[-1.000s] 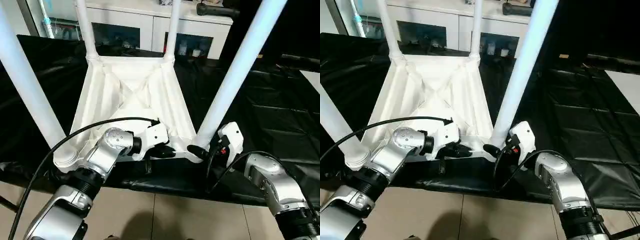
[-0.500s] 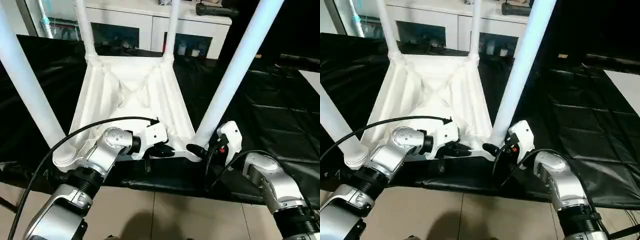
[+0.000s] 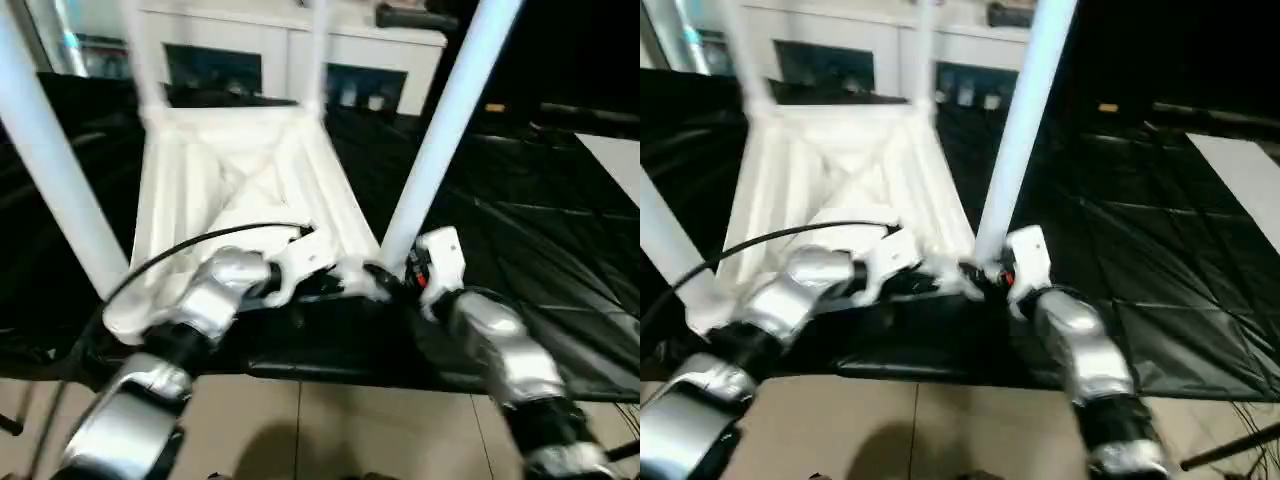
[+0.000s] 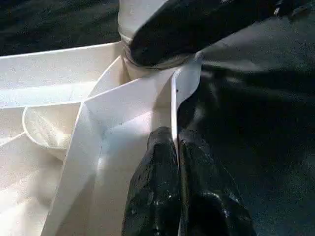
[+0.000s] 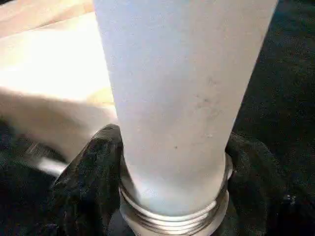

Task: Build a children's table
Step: Rotate leg to tighten

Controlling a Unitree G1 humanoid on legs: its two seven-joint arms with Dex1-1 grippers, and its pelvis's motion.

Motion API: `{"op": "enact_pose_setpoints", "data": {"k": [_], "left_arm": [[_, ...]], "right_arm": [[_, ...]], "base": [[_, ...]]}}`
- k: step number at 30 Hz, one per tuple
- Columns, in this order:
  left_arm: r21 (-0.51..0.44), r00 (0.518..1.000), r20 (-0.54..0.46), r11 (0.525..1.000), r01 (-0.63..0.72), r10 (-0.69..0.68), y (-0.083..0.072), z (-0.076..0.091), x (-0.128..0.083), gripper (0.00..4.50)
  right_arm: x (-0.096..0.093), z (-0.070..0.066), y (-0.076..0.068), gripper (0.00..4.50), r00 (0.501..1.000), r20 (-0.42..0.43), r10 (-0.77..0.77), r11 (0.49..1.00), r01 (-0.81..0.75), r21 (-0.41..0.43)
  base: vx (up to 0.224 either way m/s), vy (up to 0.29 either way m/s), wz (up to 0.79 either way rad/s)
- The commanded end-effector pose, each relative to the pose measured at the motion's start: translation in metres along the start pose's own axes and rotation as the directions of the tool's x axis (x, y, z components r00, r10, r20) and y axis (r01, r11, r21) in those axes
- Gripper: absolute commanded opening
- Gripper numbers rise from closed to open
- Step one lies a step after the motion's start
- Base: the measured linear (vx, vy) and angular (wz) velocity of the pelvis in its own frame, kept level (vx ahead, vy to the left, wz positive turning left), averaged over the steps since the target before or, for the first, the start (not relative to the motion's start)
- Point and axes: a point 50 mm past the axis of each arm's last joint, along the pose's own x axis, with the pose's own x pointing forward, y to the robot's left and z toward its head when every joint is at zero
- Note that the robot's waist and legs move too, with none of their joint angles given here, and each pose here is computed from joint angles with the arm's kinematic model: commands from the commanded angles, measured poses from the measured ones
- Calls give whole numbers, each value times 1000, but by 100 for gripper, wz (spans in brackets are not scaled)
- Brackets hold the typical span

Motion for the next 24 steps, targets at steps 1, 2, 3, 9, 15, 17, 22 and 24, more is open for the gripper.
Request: {"op": "enact_pose_setpoints", "data": {"k": [1, 2, 3, 9, 15, 17, 22, 24], "left_arm": [[4, 998, 49, 999, -33, 33, 7, 13, 0, 0], [-3, 998, 51, 999, -48, 48, 8, 16, 3, 0], [-23, 995, 57, 996, -86, 87, 10, 22, 10, 0], [-82, 960, 66, 960, -268, 273, 18, 49, 35, 0], [-89, 952, 98, 955, -282, 290, 14, 61, 45, 0], [-87, 952, 93, 955, -283, 291, 14, 59, 45, 0], [-86, 956, 82, 958, -275, 281, 16, 50, 41, 0], [-84, 958, 79, 959, -271, 277, 17, 46, 39, 0]], "right_arm": [[-8, -13, -30, 270, 971, -72, -230, 972, 232, 33], [-4, -12, -28, 270, 965, -72, -254, 965, 257, 47], [3, -10, -25, 270, 952, -69, -300, 949, 305, 79], [26, -2, -13, 269, 857, -90, -507, 839, 515, 174], [39, 10, 2, 269, 895, -41, -443, 859, 438, 265], [40, 12, 3, 339, 906, -19, -422, 877, 414, 245], [29, 17, -5, 385, 916, 21, -401, 899, 389, 202], [22, 18, -11, 395, 917, 34, -398, 905, 386, 180]], "base": [[0, 0, 0], [0, 0, 0], [0, 0, 0], [0, 0, 0], [0, 0, 0], [0, 0, 0], [0, 0, 0], [0, 0, 0]]}}
